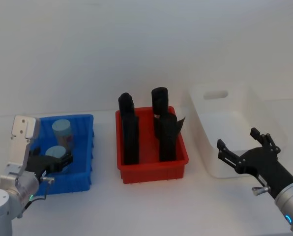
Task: Pick the cotton swabs from the blue box and place them into the white box.
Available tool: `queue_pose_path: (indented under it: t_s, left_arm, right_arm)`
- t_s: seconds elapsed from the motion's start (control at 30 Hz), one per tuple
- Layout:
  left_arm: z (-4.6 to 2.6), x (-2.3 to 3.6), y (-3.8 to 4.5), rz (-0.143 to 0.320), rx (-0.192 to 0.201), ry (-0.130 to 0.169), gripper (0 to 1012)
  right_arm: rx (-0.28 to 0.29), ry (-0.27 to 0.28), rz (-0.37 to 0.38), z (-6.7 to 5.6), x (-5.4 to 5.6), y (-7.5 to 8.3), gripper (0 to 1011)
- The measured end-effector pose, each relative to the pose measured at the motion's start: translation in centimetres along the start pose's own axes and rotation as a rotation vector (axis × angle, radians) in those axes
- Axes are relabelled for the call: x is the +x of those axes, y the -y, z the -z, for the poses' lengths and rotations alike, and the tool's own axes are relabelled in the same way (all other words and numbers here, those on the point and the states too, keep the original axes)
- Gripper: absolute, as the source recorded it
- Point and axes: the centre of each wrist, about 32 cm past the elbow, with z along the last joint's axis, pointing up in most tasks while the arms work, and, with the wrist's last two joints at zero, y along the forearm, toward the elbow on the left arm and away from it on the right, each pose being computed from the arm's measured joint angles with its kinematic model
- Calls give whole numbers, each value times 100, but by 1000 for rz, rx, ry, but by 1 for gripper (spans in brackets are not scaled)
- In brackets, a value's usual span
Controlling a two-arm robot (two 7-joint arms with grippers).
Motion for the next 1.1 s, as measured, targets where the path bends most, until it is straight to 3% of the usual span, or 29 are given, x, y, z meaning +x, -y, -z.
queue_pose_path:
  t_s: [0.23, 0.47, 0.9, 1.1]
  left_arm:
    - [37, 39, 18, 7, 10, -13, 895]
    - [61, 65, 43, 35, 10, -22, 671]
    - [45, 79, 34, 73, -7, -24, 664]
    - [-85, 83, -40, 85, -38, 1, 664]
  right_arm:
    - [0, 0, 0, 0, 0, 0, 1002]
    - [0, 0, 0, 0, 0, 0, 1002]
    - [0, 0, 0, 0, 0, 0, 1002]
    - [0, 0, 0, 0, 0, 0, 1002]
